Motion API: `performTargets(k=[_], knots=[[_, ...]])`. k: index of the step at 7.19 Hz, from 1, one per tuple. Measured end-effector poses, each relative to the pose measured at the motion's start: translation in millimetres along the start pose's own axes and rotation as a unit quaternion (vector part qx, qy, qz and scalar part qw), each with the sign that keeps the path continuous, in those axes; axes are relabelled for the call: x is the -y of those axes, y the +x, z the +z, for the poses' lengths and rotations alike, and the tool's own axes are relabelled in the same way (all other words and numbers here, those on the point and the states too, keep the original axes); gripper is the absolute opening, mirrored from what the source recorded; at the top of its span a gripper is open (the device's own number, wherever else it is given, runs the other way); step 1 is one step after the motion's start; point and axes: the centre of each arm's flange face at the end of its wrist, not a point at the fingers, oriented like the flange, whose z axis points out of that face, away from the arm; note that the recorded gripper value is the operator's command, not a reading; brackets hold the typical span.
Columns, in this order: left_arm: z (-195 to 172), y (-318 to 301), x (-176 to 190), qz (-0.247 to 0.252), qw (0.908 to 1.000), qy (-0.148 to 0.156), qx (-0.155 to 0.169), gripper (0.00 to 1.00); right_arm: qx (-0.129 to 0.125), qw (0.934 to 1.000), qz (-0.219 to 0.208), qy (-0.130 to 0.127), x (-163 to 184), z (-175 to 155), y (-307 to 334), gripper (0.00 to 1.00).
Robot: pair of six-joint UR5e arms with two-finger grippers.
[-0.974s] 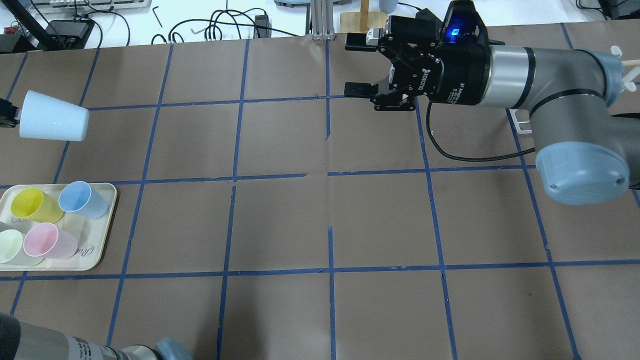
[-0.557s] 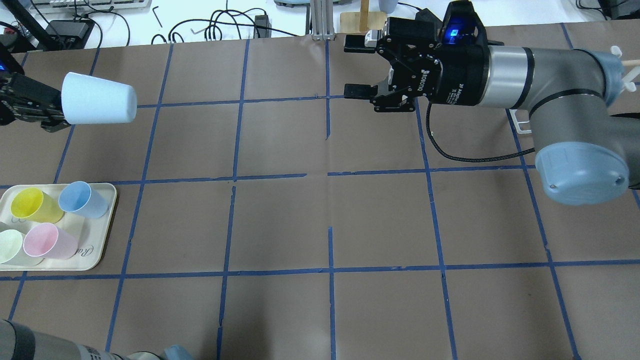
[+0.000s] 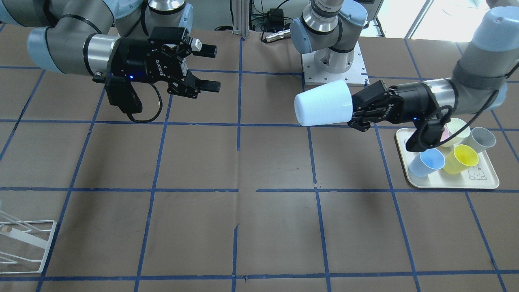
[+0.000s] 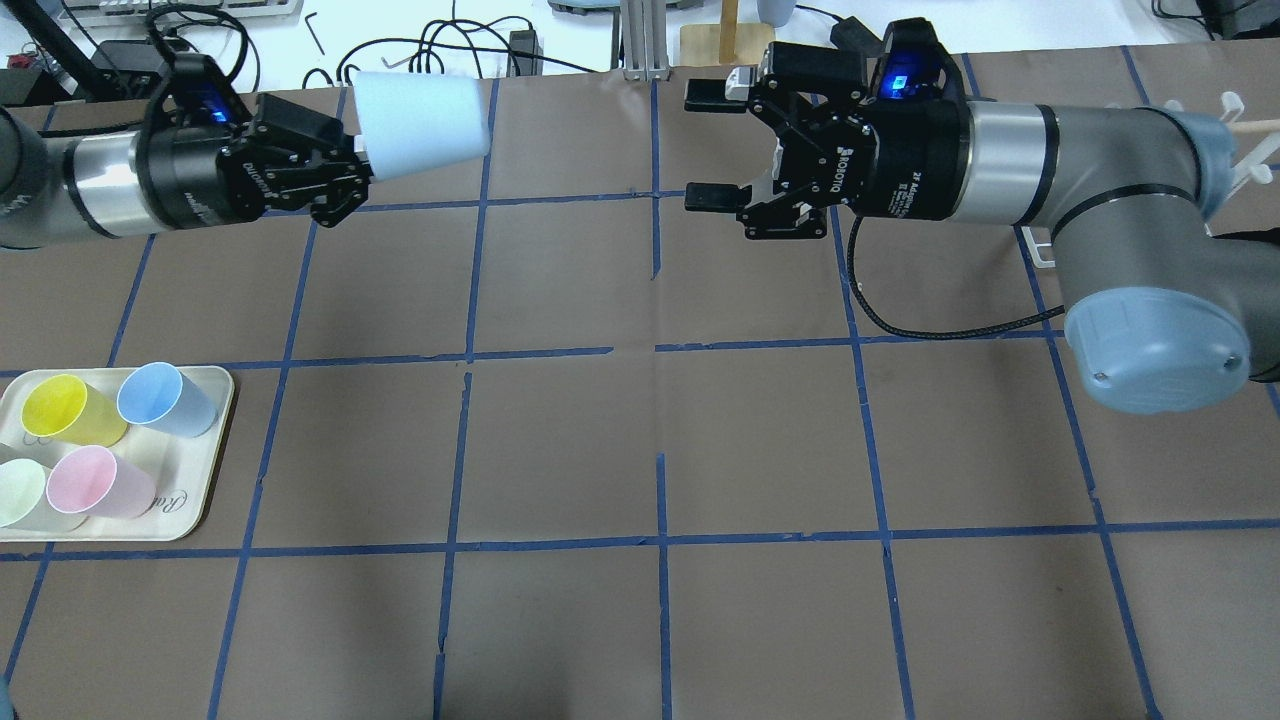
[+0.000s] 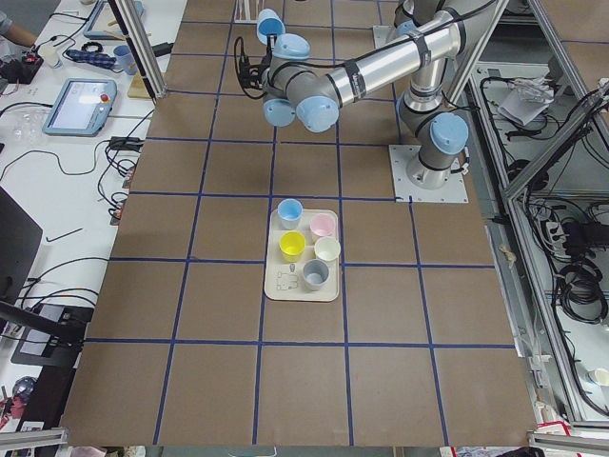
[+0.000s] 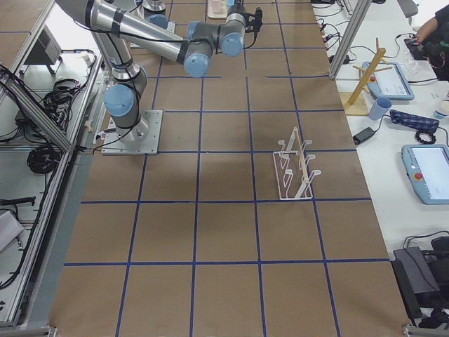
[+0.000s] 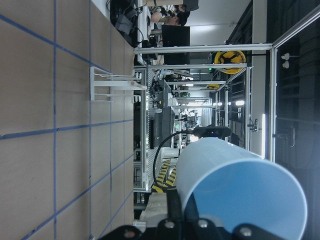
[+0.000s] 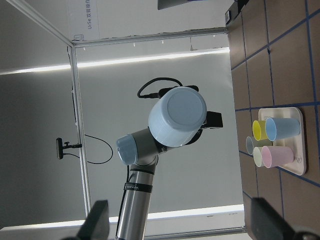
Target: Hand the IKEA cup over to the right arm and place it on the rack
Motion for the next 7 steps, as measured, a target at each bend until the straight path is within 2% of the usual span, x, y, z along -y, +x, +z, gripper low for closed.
performTargets(k=[1, 3, 7], knots=[[20.3, -1.8, -6.7, 0.002, 0.9998, 0.015, -0.010, 0.00, 0.001, 0.9998, 0.020, -0.001, -0.8, 0.7, 0.2, 1.00], [35.3, -4.3, -17.3, 0.015, 0.9996, 0.020, -0.016, 0.00, 0.003, 0.9995, 0.033, -0.003, -2.4, 2.3, 0.3, 1.00], [64.1, -0.1, -31.0, 0.120, 0.9926, -0.002, -0.018, 0.00, 0.003, 0.9985, 0.055, -0.005, 12.4, 4.4, 11.7, 1.00]])
